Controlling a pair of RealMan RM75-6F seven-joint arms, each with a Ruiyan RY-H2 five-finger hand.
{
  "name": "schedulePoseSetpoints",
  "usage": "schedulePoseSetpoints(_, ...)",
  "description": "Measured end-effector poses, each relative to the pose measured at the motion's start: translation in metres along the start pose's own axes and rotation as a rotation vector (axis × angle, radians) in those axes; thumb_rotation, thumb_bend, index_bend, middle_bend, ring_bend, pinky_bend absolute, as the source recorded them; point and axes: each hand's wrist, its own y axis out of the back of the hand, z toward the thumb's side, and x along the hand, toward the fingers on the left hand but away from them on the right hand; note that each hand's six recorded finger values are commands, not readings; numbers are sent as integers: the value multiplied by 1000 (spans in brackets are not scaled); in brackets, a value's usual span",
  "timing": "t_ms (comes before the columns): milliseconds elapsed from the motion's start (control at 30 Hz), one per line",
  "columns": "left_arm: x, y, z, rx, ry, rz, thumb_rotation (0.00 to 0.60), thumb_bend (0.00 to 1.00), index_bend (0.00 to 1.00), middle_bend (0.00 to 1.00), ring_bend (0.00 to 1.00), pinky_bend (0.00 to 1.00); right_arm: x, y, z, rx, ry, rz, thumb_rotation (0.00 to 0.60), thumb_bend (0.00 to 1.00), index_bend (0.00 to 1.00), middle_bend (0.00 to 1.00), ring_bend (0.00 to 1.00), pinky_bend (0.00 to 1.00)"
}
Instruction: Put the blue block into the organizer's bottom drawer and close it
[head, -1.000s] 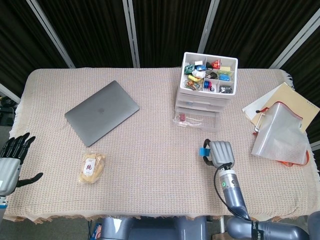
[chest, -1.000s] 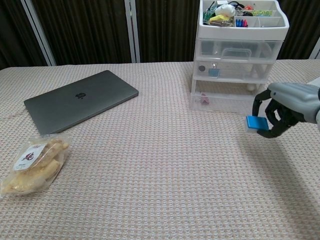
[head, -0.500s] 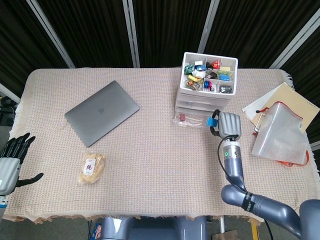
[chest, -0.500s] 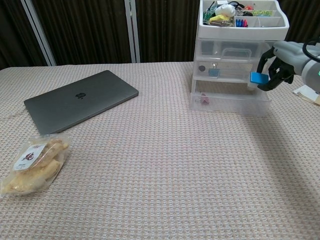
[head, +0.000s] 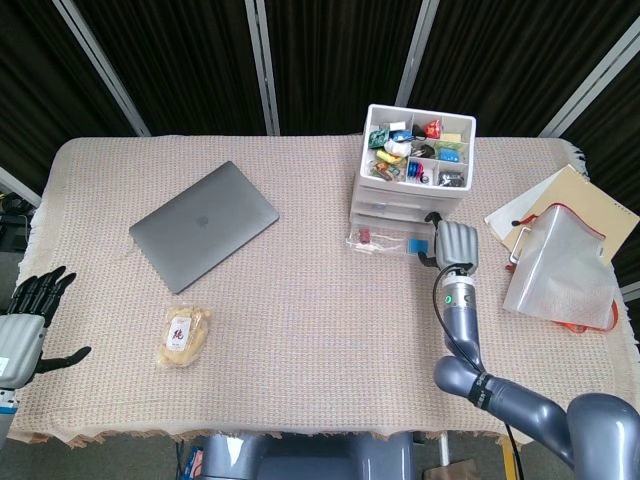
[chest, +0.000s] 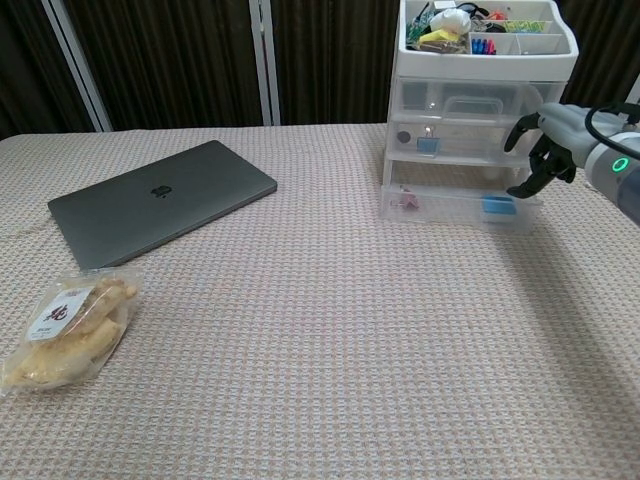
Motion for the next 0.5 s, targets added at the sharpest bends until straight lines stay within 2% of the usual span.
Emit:
schedulePoseSetpoints(100, 0, 0, 0, 0, -2, 2, 600, 153, 1, 0, 0, 0, 4, 0, -1, -7, 8, -5, 600, 141, 296, 736, 726, 582)
schedulePoseSetpoints(267, -1, 2, 1, -1, -5, 10, 600, 153, 1, 0, 0, 0, 15, 5, 3, -16, 51, -22, 600, 144, 315, 589, 574, 542)
schedulePoseSetpoints(367, -1, 2, 1, -1, -7, 16, 600, 152, 2, 0, 0, 0, 25, 10, 8, -2, 109, -48, 600, 160, 324, 496, 464, 459)
schedulePoseSetpoints(500, -1, 3, 1, -3, -9, 22, 600, 152, 2, 0, 0, 0, 43, 18, 16, 69, 235, -96, 600, 182, 327, 363, 279, 357)
